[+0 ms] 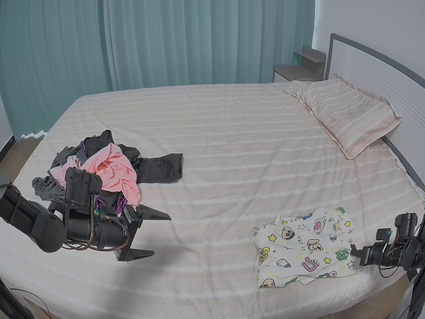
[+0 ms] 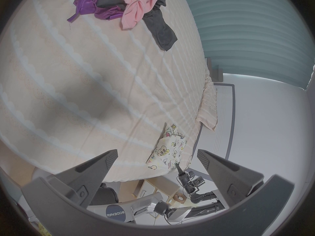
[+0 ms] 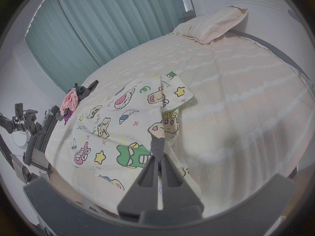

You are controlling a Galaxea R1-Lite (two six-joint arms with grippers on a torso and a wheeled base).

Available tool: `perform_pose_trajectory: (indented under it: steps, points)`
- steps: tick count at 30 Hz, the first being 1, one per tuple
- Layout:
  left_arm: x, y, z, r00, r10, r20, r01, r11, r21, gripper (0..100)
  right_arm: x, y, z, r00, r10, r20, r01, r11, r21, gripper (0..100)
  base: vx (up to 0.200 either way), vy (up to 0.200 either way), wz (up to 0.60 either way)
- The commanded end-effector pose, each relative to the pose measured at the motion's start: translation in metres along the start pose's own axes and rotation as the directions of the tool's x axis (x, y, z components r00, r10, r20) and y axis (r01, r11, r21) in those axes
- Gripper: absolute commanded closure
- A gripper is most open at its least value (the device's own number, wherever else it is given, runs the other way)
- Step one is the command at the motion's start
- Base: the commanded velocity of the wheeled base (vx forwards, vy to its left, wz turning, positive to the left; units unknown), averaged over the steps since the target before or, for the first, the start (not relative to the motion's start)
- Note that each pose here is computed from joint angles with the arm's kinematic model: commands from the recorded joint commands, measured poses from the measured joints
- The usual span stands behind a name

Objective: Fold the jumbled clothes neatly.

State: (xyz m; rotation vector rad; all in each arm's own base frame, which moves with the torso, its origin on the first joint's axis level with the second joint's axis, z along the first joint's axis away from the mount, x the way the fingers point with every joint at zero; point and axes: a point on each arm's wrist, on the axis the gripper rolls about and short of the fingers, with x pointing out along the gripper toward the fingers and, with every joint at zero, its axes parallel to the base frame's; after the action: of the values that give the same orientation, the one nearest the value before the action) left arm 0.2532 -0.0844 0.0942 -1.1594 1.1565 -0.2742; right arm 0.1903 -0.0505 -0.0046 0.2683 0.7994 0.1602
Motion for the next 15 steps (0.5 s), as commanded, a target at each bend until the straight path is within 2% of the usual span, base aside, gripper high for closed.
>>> perform_pose_trajectory:
  steps: [1, 5, 6, 12, 15]
  points:
    - [0.0007, 0.0003, -0.0003, 1.0, 0.002, -0.002, -0.002, 1.0, -0.001, 0, 0.0022, -0.002, 0.0023, 1.0, -0.004, 0.007, 0.004, 1.0, -0.001, 100, 0.0, 0.0, 0.0]
    - [0.0007, 0.0003, -0.0003, 1.0, 0.002, -0.002, -0.002, 1.0, -0.001, 0, 0.0029, -0.0029, 0.0058, 1.0, -0.008, 0.022, 0.008, 1.0, -0.008, 100, 0.0, 0.0, 0.0]
    - [0.0007, 0.0003, -0.0003, 1.0, 0.002, -0.002, -0.002, 1.0, -0.001, 0, 0.0035, -0.0034, 0.0082, 0.999, -0.01, 0.032, 0.01, 1.0, -0.012, 0, 0.0, 0.0, 0.0]
    - [0.0007, 0.0003, -0.0003, 1.0, 0.002, -0.001, -0.002, 1.0, -0.001, 0, 0.0041, -0.0048, 0.008, 0.999, -0.016, 0.029, 0.016, 1.0, -0.009, 0, 0.0, 0.0, 0.0]
    - [0.0007, 0.0003, -0.0003, 1.0, 0.002, -0.002, -0.002, 1.0, -0.001, 0, 0.0019, -0.0049, 0.0122, 0.998, -0.012, 0.059, 0.013, 1.0, -0.015, 0, 0.0, 0.0, 0.0]
